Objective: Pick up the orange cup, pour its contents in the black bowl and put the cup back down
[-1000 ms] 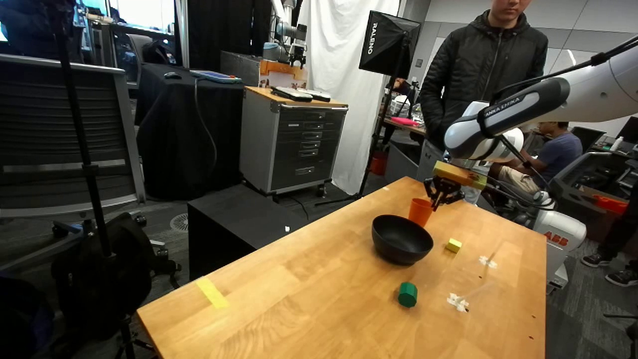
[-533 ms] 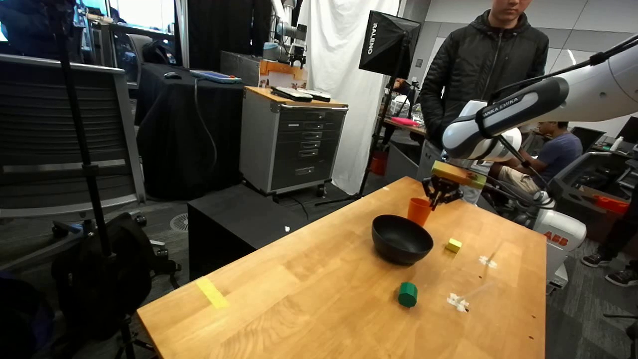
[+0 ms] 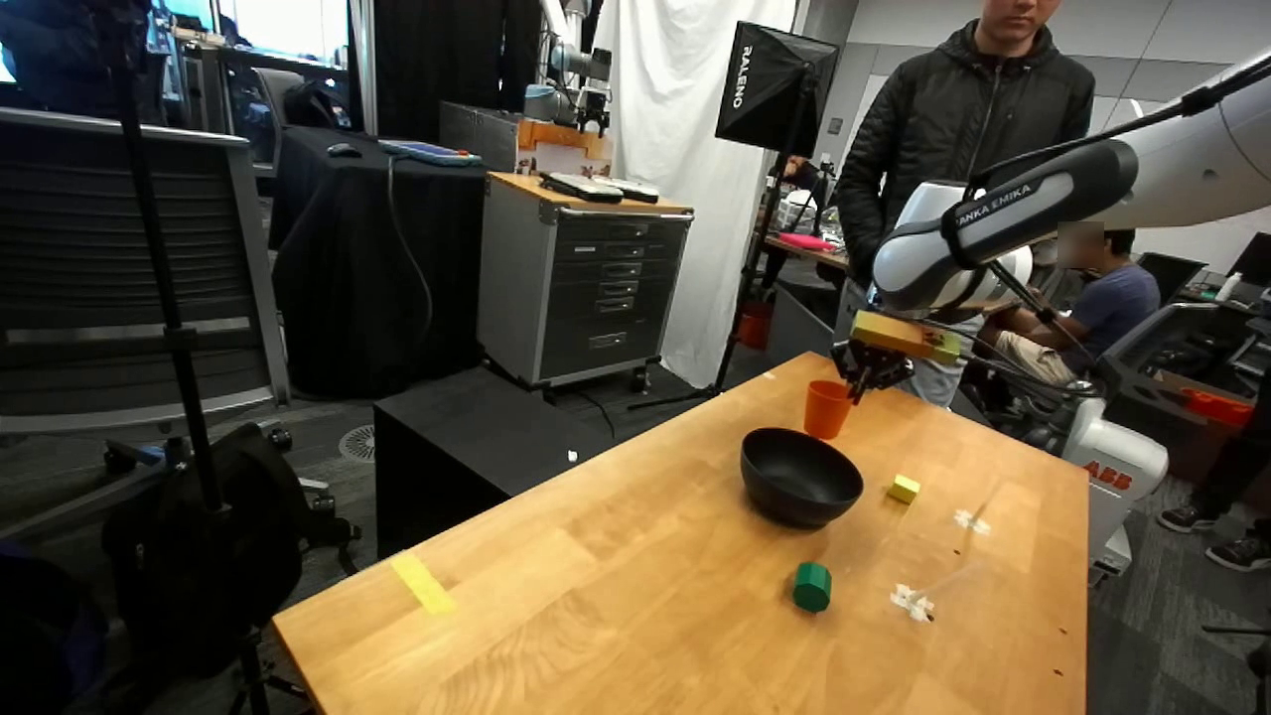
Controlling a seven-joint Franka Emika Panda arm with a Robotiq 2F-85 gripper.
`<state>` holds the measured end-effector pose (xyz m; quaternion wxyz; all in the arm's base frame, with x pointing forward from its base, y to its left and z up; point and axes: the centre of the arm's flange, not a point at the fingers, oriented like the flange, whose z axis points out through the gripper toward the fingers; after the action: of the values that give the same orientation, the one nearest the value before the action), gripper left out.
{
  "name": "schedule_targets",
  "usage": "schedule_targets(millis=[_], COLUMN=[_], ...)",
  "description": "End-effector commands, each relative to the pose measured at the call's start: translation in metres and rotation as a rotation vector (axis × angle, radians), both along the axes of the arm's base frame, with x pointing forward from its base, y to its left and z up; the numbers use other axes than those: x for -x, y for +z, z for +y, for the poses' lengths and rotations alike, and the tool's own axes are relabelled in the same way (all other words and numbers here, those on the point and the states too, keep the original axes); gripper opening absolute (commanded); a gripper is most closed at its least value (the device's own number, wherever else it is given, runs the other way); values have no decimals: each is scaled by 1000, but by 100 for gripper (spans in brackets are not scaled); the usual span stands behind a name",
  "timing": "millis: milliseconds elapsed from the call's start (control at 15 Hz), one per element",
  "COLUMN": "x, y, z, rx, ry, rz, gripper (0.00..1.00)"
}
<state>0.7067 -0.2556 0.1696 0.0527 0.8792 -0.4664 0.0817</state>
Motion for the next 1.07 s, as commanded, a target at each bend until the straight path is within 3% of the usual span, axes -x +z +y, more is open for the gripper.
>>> schedule_targets(millis=[0, 533, 1000], x=[15, 25, 55], y=[22, 22, 13], z=[26, 94, 134], rx=[120, 354, 556], ry=[61, 309, 459], rz=[-16, -56, -99], gripper=[1, 1, 1])
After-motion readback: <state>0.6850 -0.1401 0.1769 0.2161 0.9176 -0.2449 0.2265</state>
